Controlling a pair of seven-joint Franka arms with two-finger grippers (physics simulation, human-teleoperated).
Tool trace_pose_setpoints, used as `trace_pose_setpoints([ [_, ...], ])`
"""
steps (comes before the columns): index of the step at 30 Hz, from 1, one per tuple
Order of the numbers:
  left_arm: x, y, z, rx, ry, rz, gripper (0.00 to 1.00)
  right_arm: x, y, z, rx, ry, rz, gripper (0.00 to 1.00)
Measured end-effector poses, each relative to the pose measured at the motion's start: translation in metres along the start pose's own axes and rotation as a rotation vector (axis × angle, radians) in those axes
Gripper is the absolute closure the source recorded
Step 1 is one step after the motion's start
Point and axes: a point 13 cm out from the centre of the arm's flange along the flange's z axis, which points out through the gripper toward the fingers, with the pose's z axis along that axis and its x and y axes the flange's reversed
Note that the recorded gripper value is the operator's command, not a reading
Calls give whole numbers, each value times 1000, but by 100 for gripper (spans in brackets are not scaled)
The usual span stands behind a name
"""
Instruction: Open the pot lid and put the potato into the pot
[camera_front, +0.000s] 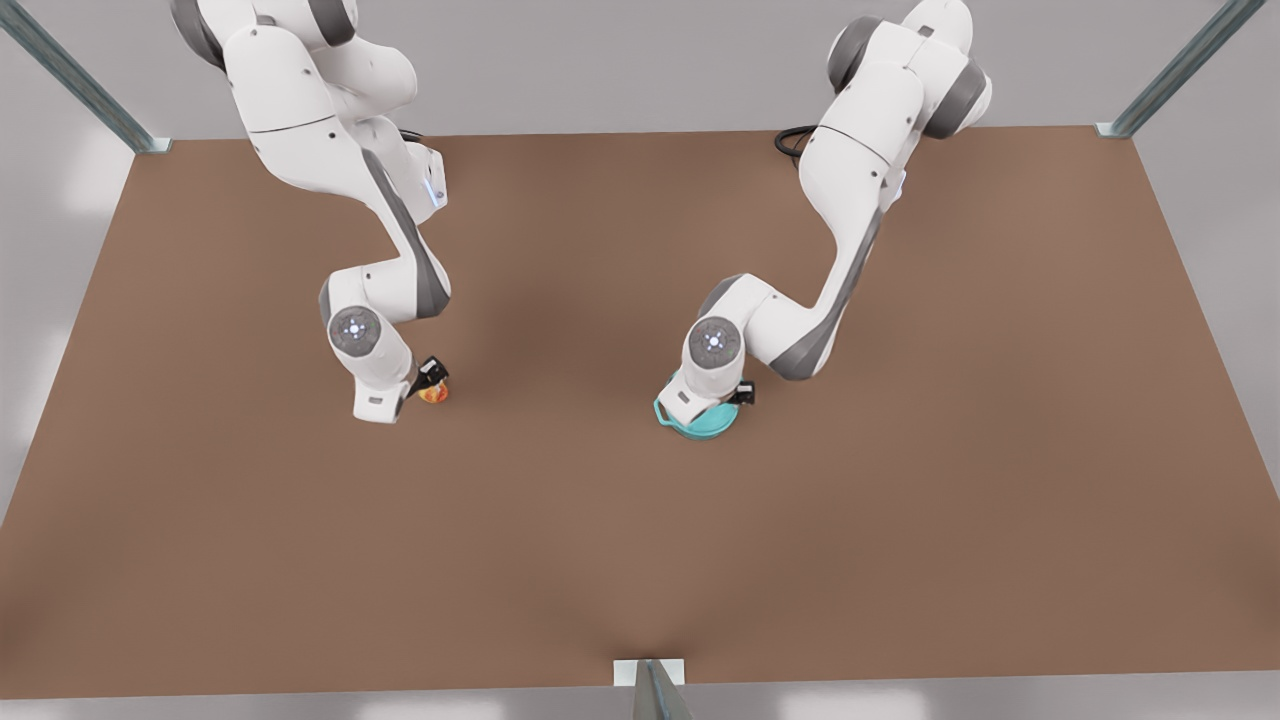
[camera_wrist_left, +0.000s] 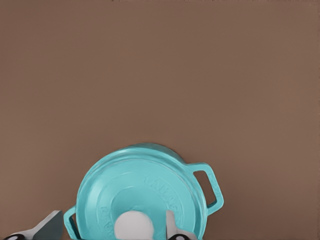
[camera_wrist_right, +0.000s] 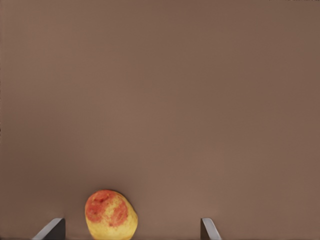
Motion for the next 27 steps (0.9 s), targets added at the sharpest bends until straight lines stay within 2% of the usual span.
trace_pose_setpoints([
  [11,14,-18,16,14,-25,-61,0,21,13,44,-24,56,-124,0],
  [24,18,-12,31,-5,-24,-116,0,40,23,71,-36,67,-201,0],
  [27,18,-12,37,-9,-23,-124,1,41,24,79,-38,72,-214,7],
])
